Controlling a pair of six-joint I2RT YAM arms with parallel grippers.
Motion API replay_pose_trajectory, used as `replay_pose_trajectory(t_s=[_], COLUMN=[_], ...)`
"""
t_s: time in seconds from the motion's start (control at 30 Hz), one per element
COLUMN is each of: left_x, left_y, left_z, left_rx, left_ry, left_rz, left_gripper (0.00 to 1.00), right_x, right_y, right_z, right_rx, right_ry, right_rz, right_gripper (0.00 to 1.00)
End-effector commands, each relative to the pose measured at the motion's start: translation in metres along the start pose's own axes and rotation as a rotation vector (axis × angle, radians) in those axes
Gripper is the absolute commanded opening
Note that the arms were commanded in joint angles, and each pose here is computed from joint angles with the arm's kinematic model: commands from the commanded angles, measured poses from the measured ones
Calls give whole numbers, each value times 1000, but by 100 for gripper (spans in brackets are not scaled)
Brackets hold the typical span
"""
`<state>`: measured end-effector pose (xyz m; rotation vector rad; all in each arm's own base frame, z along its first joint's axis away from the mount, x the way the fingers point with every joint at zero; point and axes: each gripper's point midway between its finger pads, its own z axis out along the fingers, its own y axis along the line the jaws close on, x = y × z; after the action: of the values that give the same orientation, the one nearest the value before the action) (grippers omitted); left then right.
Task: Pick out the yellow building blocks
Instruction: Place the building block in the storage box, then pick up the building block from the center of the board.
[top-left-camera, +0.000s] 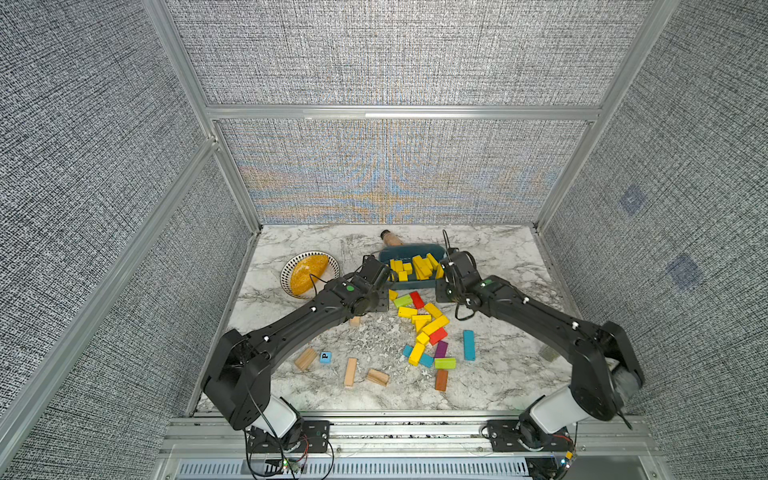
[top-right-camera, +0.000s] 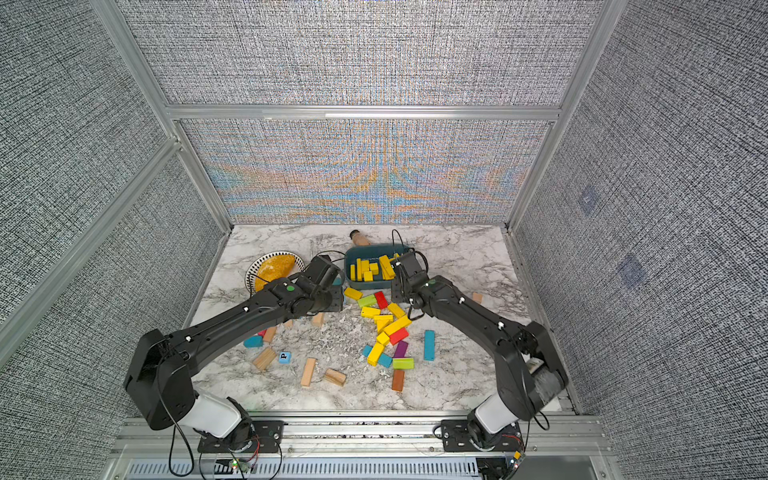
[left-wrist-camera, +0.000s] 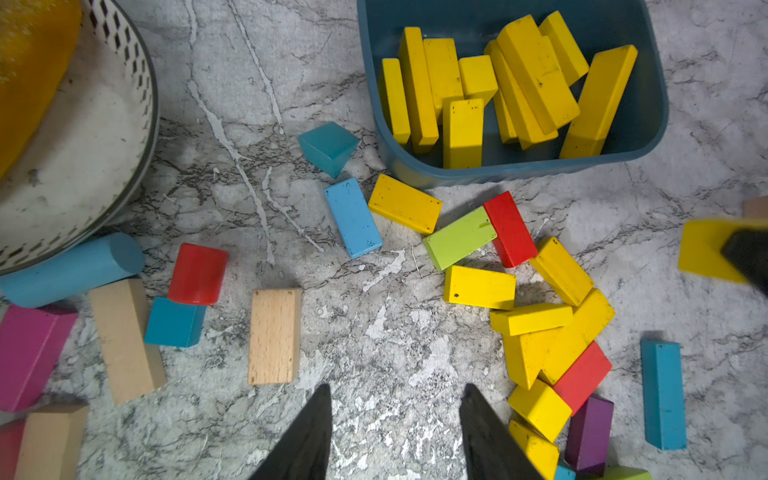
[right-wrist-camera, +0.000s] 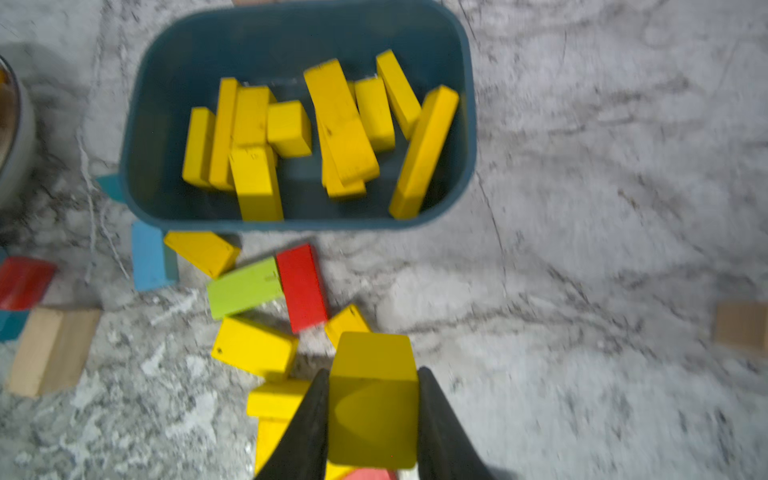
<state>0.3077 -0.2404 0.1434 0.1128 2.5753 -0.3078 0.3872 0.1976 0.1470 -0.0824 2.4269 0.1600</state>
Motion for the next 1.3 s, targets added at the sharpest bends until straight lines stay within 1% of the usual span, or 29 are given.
replay_pose_trajectory(t_s=[0.0, 0.1, 0.2, 0.33, 0.5, 0.6, 0.63, 0.73, 0.83, 0.97, 1.07, 1.17, 1.27], left_x=[2, 8, 14, 19, 24, 29, 32, 45, 59, 84, 110, 133, 150], left_y=[3, 8, 12, 14, 10, 5, 2, -9, -22, -43, -59, -75, -90], left_z=[-3, -3, -3, -2, 1, 1, 0, -2, -9, -22, -25, -28, -28], left_rx=[-3, -13, -18, -17, 6, 16, 24, 48, 66, 109, 154, 173, 184], left_ry=[-7, -1, 7, 13, 23, 29, 33, 51, 63, 83, 149, 213, 279], left_rz=[6, 3, 3, 1, 21, 55, 70, 114, 161, 219, 273, 354, 403], left_gripper=[52, 52, 52, 52, 52, 51, 51, 51, 51, 52, 52, 53, 53], right_x=[-32, -50, -56, -49, -37, -34, -35, -43, -52, -69, -76, -67, -46], right_y=[20, 32, 44, 55, 53, 53, 53, 54, 55, 51, 40, 17, -11], right_z=[16, 38, 60, 85, 104, 106, 106, 99, 89, 63, 35, 3, -22], right_rx=[-58, -75, -99, -125, -112, -113, -113, -116, -127, -136, -129, -94, -31], right_ry=[-41, -44, -24, 34, 71, 76, 74, 54, 28, -25, -84, -146, -185], right_rz=[-57, -77, -97, -113, -116, -116, -114, -112, -110, -101, -86, -49, -19], right_gripper=[23, 23, 23, 23, 24, 30, 33, 42, 47, 50, 50, 50, 49])
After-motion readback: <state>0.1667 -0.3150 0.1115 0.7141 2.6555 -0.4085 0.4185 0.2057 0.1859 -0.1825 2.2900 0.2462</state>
